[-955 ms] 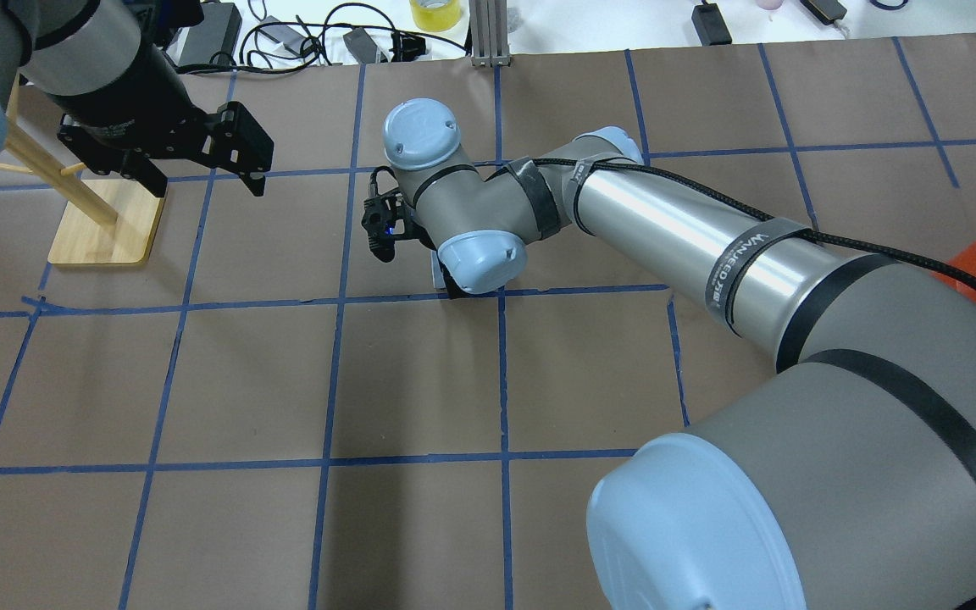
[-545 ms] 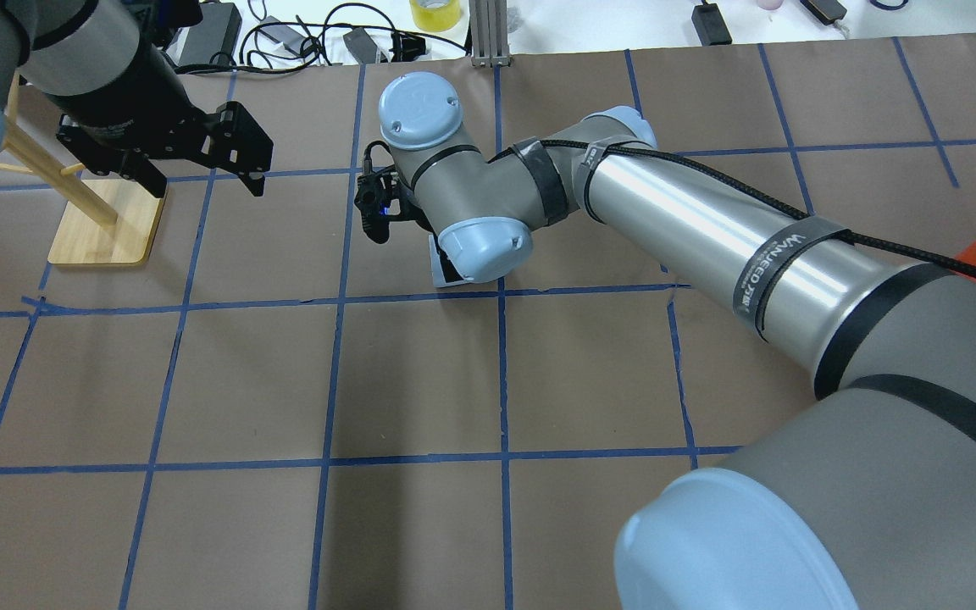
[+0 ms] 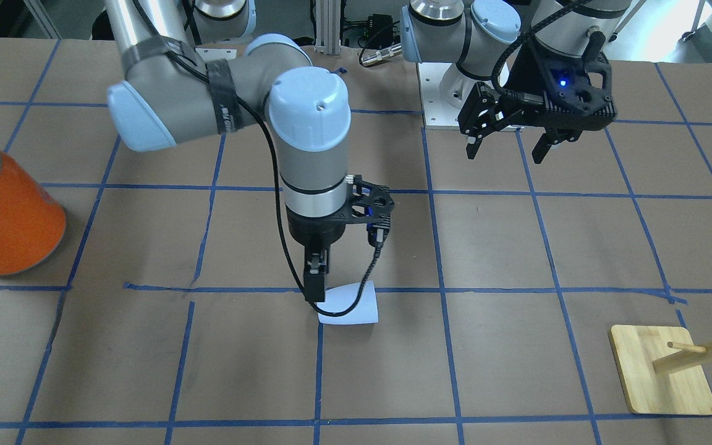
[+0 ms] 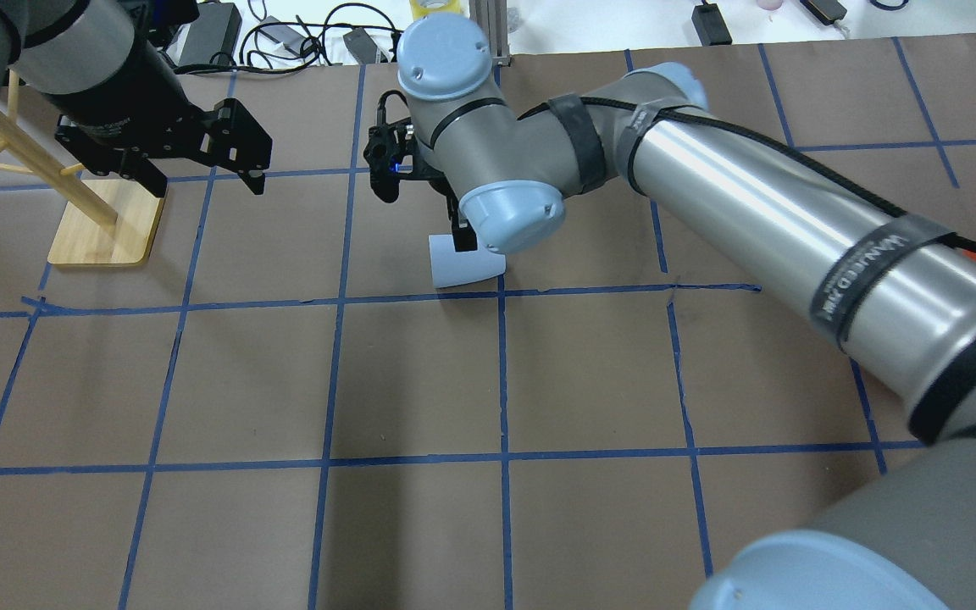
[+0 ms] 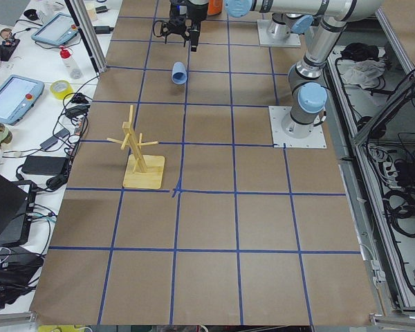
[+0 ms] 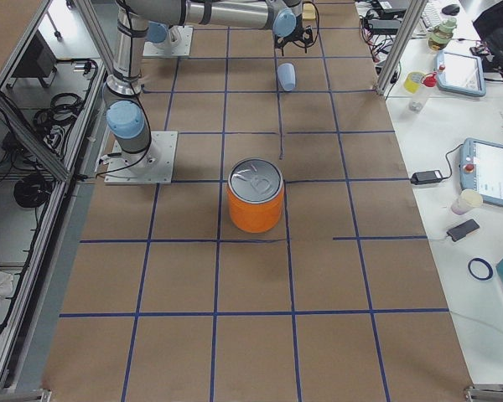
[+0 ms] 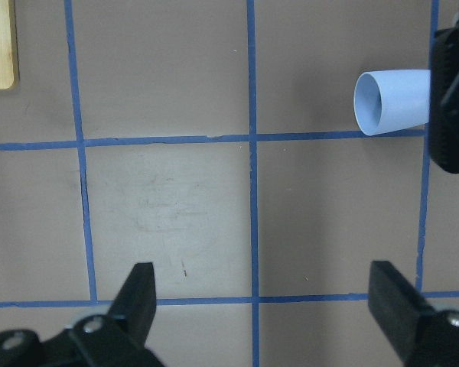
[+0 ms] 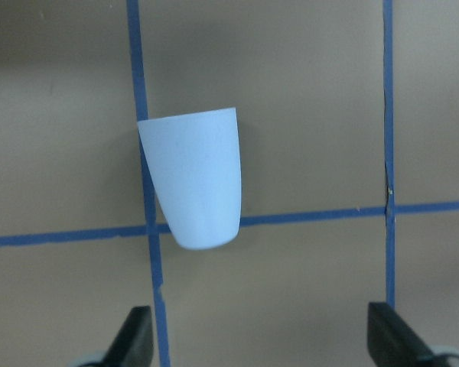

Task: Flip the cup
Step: 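Open the right gripper and raise it while the left arm reaches toward the cup, then move the left gripper to the cup's base and grasp it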

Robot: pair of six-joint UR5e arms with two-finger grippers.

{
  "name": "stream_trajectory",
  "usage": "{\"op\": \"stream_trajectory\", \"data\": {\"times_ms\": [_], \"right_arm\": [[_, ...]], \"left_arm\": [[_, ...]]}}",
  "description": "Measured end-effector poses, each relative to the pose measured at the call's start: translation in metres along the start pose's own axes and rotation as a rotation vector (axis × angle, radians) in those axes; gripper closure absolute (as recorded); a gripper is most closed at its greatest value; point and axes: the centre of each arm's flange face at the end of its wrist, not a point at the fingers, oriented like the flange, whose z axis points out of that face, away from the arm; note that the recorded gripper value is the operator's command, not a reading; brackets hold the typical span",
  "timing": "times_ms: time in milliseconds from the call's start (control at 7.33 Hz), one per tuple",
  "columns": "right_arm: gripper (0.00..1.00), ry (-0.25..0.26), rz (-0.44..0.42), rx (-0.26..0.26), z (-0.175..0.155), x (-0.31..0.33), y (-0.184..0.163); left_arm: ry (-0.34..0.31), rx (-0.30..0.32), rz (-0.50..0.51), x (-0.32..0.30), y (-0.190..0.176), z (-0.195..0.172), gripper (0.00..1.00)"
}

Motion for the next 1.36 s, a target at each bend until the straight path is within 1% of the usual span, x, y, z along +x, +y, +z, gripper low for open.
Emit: {"op": "stream_trajectory", "data": {"times_ms": [136, 273, 409, 682, 818, 955, 1091, 1227, 1364], "right_arm": [[0.00, -0.023, 0.079, -0.016, -0.034, 0.000, 0.031], [0.00, -0.043, 0.165, -0.033, -0.066, -0.003, 0.060], [0.00, -0.057, 0.269, -0.049, -0.095, -0.004, 0.094], [0.00, -0.074, 0.549, -0.080, -0.133, -0.007, 0.156], [0.00, -0.071, 0.688, -0.090, -0.144, -0.009, 0.173], [0.00, -0.066, 0.828, -0.096, -0.151, -0.011, 0.180], [0.00, -0.065, 0.967, -0.097, -0.157, -0.016, 0.182], [0.00, -0.071, 1.097, -0.091, -0.163, -0.021, 0.180], [0.00, -0.081, 1.245, -0.077, -0.167, -0.025, 0.177]], "left_arm": [[0.019, 0.001, 0.014, 0.000, -0.004, 0.011, 0.00], [0.057, 0.000, 0.032, 0.003, -0.012, 0.027, 0.00], [0.123, -0.013, 0.038, 0.007, -0.021, 0.049, 0.00], [0.214, -0.029, 0.026, 0.006, -0.041, 0.101, 0.00], [0.281, -0.027, 0.012, 0.005, -0.049, 0.132, 0.00], [0.359, -0.020, 0.000, 0.007, -0.057, 0.159, 0.00], [0.460, -0.010, -0.010, 0.012, -0.066, 0.182, 0.00], [0.548, -0.011, -0.019, 0.017, -0.074, 0.202, 0.00], [0.600, -0.019, -0.027, 0.020, -0.079, 0.223, 0.00]]}}
